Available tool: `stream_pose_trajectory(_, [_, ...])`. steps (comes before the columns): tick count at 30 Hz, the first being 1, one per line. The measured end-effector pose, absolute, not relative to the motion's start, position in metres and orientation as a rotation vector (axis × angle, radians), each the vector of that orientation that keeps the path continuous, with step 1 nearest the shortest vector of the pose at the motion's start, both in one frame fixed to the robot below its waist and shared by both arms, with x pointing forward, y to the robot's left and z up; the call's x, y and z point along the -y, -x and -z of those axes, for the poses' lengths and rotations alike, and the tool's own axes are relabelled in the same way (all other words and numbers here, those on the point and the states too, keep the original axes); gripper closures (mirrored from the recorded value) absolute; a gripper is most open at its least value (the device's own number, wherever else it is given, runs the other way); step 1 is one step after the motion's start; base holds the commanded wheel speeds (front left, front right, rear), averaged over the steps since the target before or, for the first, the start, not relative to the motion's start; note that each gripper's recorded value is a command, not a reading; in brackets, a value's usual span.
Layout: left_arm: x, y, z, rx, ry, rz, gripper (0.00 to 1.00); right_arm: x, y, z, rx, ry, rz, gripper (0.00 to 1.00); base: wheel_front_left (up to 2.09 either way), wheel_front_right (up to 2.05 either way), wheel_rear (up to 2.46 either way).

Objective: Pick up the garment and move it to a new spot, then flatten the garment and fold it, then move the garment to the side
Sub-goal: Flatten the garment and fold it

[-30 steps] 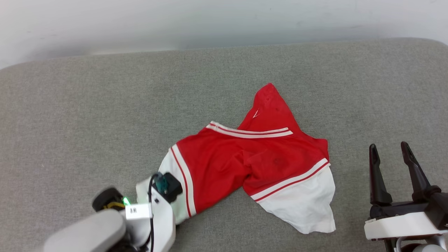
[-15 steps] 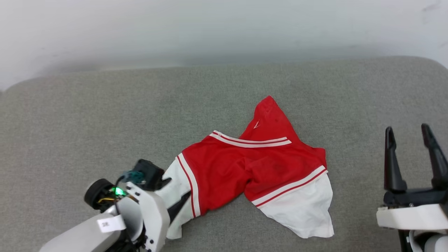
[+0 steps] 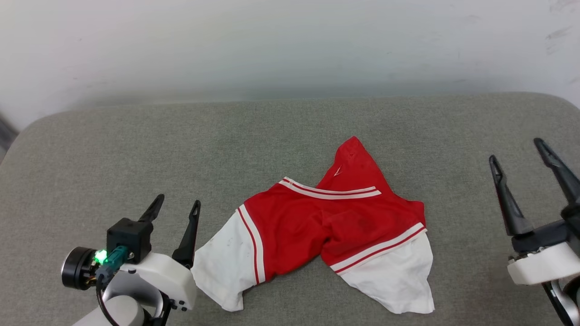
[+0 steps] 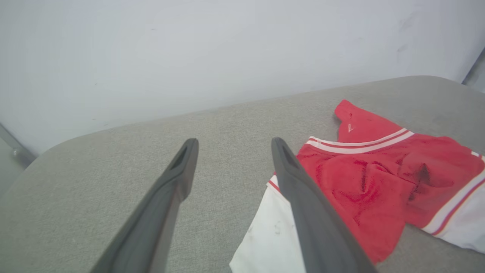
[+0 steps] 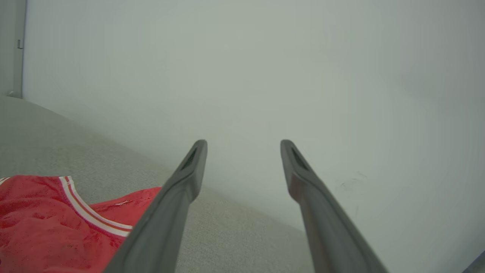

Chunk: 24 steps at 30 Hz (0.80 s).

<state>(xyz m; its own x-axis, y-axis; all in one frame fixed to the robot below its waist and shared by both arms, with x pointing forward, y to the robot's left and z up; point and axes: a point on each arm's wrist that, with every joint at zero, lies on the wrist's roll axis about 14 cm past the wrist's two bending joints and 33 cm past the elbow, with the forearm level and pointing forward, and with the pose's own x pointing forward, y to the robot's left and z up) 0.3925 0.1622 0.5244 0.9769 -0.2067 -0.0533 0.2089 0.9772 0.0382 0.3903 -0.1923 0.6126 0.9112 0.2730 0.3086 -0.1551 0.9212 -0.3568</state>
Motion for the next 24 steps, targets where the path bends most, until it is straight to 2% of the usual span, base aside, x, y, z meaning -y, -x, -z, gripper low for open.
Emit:
stream_pose_trajectory(7, [-0.176,-0.389,-0.542,0.066,-0.029,0.068,0.0,0.181,-0.403,-0.568,0.006,0.358,-0.376,0.0,0.0,0.0,0.0])
stream_pose_trajectory(14, [-0.19,-0.378,-0.538,0.101,-0.041,-0.014,0.0,0.168,-0.375,-0.491,-0.481,0.377,-0.543,0.0,0.0,0.0,0.0])
stream_pose_trajectory(24, [-0.193,-0.383,-0.523,0.094,-0.035,-0.036,0.0,0.156,-0.351,-0.432,-0.889,0.364,-0.664,0.0,0.0,0.0,0.0])
